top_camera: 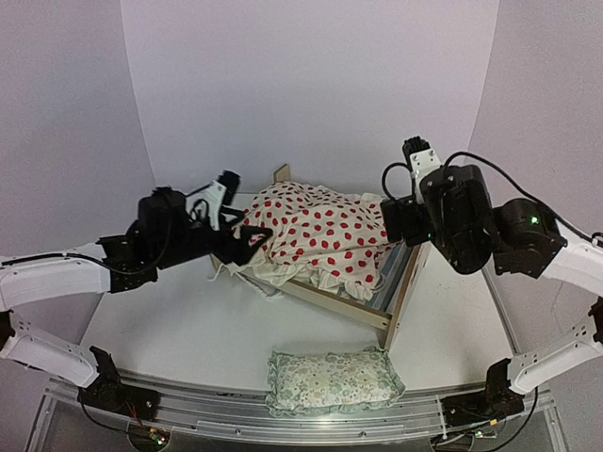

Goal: Set up the pet bed
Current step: Move the bed frame to the center of the board, then pick up the left corner of the mattress from the bed frame.

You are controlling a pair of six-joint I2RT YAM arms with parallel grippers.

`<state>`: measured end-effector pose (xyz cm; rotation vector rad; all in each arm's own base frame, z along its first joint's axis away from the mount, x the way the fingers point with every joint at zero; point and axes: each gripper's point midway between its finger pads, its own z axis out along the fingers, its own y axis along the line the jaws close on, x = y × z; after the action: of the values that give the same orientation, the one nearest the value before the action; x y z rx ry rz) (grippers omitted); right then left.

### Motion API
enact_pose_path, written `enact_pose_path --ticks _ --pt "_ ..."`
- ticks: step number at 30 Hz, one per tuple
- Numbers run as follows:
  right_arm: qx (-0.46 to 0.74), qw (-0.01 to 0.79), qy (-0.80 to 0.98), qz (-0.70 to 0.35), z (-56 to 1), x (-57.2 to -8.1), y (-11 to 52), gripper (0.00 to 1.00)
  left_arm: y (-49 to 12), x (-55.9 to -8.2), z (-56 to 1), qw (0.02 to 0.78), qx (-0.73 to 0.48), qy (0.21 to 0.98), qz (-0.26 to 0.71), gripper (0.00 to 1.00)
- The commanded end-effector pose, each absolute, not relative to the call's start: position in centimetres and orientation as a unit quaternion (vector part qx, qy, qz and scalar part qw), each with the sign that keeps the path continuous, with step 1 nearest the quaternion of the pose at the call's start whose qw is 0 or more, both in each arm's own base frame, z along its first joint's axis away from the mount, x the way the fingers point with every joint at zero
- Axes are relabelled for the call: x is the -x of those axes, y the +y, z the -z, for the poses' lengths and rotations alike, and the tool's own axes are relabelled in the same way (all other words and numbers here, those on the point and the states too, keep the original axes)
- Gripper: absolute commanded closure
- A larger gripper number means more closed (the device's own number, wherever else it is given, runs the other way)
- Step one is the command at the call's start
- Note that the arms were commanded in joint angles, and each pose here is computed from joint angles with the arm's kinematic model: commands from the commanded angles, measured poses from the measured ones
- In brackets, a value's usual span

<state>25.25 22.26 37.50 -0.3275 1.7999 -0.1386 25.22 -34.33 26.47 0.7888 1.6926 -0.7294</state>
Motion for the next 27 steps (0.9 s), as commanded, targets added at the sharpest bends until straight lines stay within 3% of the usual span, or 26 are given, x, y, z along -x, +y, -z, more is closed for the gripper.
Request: enact_pose_path --ticks 1,5,9,27 --pt "0.145 0.605 0.782 0.042 -38.7 -26.3 22.9 0.02 -42.8 -20.5 -24.7 0.529 -0.475 0.637 0.297 0.16" --pt "0.144 0.587 0.796 0.040 -37.1 -27.1 22.6 0.02 -49.2 -17.3 -21.9 0.514 -0.546 0.595 0.287 0.17" --pt "0.139 0.574 0.806 0.041 -35.9 -27.4 21.7 0.02 -52.5 -17.7 -20.1 0.517 -0.562 0.593 0.256 0.23" --pt "0.145 0.539 0.830 0.008 -31.9 -26.1 21.3 0.02 -55.9 -22.6 -16.3 0.551 -0.559 0.599 0.158 0.32"
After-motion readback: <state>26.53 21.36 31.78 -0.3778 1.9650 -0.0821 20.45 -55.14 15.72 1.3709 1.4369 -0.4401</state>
